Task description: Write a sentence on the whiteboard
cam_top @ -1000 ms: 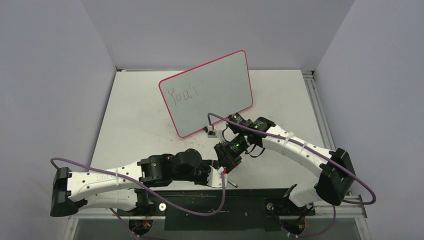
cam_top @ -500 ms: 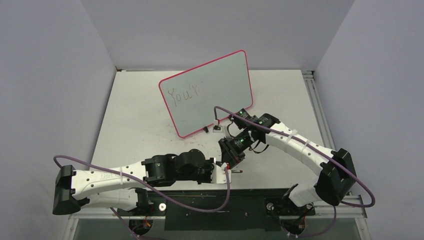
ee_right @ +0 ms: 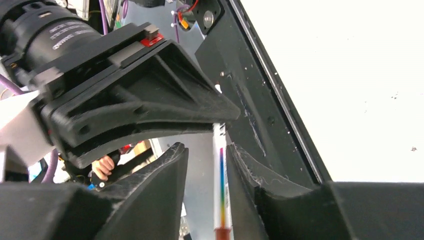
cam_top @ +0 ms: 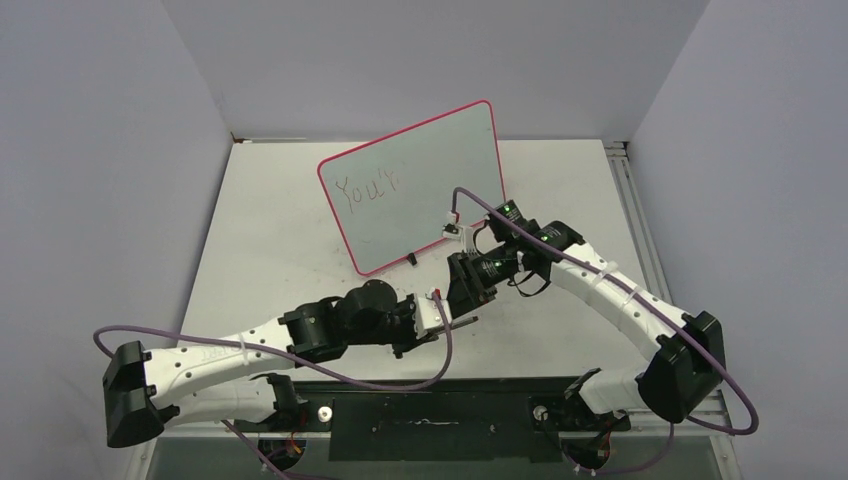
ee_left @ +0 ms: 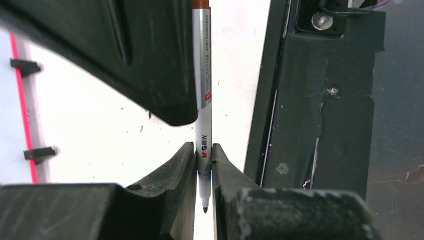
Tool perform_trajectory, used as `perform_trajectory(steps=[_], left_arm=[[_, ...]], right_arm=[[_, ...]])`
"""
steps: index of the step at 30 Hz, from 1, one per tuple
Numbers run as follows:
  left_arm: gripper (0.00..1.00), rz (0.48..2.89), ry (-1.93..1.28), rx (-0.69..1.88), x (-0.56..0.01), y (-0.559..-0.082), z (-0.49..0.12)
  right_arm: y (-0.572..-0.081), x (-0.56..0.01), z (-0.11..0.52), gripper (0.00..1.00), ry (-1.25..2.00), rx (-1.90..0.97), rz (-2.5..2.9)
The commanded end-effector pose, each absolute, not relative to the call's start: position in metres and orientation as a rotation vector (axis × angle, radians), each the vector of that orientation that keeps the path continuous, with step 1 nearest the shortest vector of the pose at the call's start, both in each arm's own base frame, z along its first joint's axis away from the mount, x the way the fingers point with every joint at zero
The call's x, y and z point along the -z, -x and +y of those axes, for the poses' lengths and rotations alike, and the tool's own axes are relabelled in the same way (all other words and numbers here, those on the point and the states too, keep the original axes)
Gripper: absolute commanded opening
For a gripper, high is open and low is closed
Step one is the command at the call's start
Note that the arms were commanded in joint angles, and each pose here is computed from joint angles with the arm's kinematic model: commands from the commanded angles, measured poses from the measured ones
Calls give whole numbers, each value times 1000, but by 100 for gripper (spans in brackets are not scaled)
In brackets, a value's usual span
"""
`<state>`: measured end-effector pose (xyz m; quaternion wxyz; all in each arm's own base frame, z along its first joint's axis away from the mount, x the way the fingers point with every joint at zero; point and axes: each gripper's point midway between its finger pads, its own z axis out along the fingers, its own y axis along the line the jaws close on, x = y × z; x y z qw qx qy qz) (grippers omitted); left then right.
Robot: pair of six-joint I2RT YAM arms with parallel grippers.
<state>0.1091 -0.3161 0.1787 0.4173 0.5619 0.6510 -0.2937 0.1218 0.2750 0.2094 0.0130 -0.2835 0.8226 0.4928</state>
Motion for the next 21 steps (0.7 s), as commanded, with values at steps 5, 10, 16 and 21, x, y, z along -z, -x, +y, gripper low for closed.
perform_trajectory(steps=[5, 10, 16, 21], left_arm=[[0, 1672, -1388, 872, -182, -102, -314], [0, 1672, -1363, 870, -183, -108, -308], [0, 1677, -1352, 889, -186, -112, -304], [0, 1691, -1356, 889, -183, -114, -303]], right_arm=[[-144, -242, 276, 51, 891, -1483, 2345], [-143, -228, 264, 57, 878, -1478, 2366], [-133, -226, 262, 61, 888, -1518, 2354], [-130, -225, 264, 59, 873, -1553, 2346]])
